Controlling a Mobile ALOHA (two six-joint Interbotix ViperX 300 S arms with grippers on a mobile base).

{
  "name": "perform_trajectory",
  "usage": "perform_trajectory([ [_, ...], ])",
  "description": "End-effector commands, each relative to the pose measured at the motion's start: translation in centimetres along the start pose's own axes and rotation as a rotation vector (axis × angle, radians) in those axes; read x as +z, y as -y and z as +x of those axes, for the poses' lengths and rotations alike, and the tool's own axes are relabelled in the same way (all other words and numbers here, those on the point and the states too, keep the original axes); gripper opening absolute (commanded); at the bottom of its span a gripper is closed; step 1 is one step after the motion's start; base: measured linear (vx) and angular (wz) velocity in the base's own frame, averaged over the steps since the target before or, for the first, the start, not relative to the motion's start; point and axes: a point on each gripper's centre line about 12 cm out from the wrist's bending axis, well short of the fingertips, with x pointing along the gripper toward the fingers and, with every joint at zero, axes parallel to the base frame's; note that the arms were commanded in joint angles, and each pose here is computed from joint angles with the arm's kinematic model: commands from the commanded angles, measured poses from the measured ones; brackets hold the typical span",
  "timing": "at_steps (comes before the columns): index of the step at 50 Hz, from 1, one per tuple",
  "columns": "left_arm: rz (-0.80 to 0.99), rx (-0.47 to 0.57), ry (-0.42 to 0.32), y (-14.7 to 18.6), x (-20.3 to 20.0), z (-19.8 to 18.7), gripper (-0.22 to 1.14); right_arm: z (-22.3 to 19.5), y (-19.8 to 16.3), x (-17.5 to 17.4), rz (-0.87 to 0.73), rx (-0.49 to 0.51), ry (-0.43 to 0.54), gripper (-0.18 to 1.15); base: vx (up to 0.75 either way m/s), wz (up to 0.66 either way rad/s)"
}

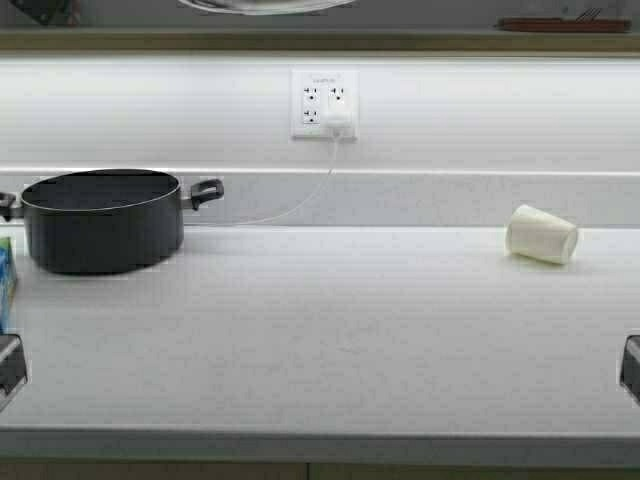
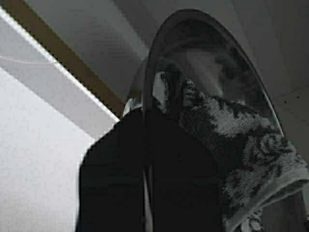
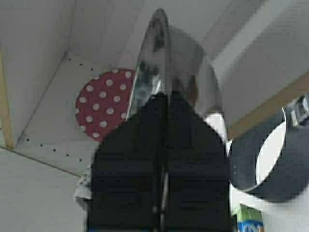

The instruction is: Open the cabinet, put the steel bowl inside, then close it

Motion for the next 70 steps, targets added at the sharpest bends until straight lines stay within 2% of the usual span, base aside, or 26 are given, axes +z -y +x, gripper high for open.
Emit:
perform_trajectory([
  [1,0.018,-0.079,0.011,2.7,0.6,1.6,0.03,1.9,-1.9,-0.4,-0.013,0.049,-0.03,0.07,0.11,0.0],
  [22,-0.009,-0.127,0.054,4.5,2.0,4.7,0.03,6.1,-2.3,1.2,-0.006,0.041,0.0,0.07,0.16,0.01],
  [32,-0.051,-0.116,0.068,5.2,2.8,8.8,0.03,9.0,-0.2,3.3,-0.021,-0.125,0.021,0.07,0.14,0.0],
  [37,-0.07,-0.071,0.051,4.6,2.6,11.4,0.03,10.3,0.3,3.9,-0.029,-0.175,0.023,0.07,0.1,0.02],
  [43,-0.098,-0.037,0.047,3.6,2.3,13.4,0.03,11.6,0.4,4.2,-0.031,-0.184,0.024,0.07,0.06,0.02],
  [53,-0.132,0.008,0.053,1.9,2.1,15.2,0.03,13.1,1.8,4.7,-0.025,-0.211,0.032,0.07,0.04,0.01],
  [70,-0.13,0.008,0.063,1.6,2.3,16.3,0.04,14.4,4.7,4.7,-0.018,-0.267,0.027,0.09,-0.06,-0.01],
])
